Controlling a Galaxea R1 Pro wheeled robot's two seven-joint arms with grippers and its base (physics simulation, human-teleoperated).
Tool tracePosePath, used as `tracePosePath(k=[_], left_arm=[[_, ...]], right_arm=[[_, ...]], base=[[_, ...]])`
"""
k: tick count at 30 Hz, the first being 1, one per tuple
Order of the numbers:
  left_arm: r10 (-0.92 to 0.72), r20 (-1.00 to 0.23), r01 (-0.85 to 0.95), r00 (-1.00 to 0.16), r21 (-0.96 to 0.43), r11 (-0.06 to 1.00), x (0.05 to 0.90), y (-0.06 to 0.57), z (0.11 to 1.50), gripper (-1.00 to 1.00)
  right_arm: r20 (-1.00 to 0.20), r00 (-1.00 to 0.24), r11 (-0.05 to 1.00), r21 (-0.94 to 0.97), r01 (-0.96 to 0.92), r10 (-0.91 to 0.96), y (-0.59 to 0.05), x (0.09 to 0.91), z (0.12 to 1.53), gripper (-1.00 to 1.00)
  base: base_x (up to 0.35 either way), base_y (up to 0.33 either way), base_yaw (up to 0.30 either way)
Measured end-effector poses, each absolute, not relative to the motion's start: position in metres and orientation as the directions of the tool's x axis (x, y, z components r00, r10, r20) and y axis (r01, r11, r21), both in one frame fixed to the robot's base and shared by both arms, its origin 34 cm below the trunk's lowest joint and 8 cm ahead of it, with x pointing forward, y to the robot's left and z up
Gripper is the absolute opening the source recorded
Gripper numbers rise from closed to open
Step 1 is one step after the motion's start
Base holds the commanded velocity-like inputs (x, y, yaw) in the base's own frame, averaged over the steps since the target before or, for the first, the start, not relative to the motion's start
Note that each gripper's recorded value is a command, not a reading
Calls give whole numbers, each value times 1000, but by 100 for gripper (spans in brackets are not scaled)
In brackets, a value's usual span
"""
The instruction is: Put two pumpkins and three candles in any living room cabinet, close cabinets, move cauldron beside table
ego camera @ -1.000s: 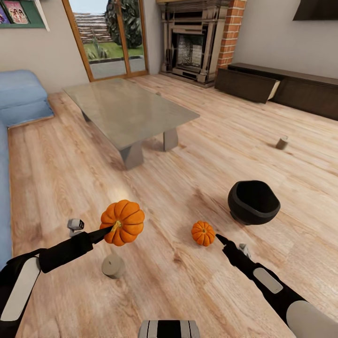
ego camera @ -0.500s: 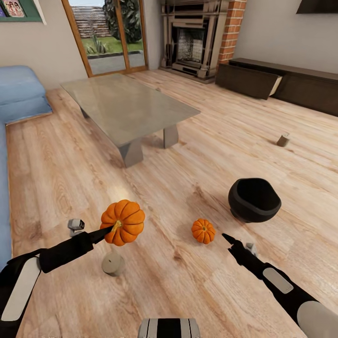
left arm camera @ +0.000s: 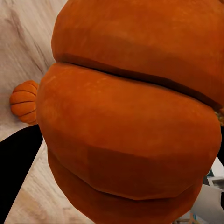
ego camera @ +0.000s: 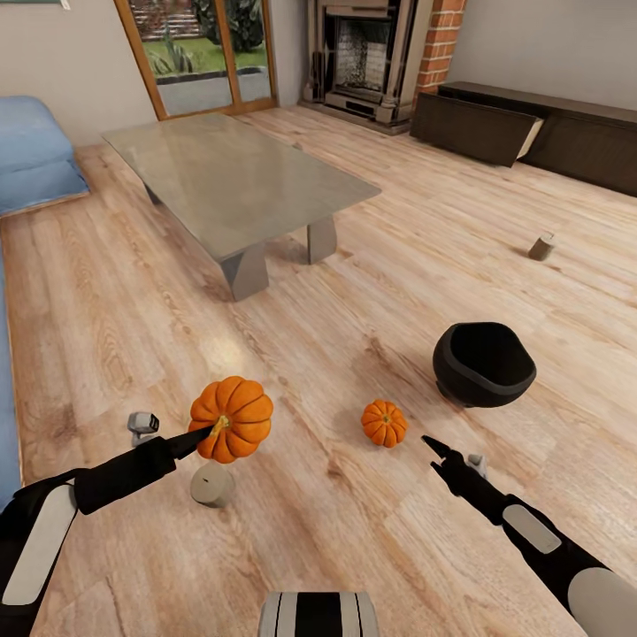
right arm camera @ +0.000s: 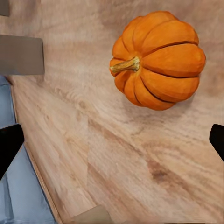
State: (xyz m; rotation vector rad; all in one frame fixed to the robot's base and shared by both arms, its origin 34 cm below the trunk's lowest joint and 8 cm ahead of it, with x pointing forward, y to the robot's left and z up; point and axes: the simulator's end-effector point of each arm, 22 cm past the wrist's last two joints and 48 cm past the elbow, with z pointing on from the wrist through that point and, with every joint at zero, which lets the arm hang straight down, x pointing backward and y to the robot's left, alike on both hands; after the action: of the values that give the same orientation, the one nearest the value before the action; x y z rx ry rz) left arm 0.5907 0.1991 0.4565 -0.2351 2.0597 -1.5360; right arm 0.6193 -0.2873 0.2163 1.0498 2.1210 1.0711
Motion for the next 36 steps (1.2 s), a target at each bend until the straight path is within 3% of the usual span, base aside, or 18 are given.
tracePosePath(k=[7,36], left_arm=[[-450,-318,175,-834,-927,332,590,199,452,-100],[-451,-267,119,-852,-937,329,587,199,421,-100]], right_arm=[[-87,-538,343,850,399,839,-293,620,220,100],[-59,-536,348,818,457,842,-297,602,184,100]], base=[[0,0,0],[31,0,0]])
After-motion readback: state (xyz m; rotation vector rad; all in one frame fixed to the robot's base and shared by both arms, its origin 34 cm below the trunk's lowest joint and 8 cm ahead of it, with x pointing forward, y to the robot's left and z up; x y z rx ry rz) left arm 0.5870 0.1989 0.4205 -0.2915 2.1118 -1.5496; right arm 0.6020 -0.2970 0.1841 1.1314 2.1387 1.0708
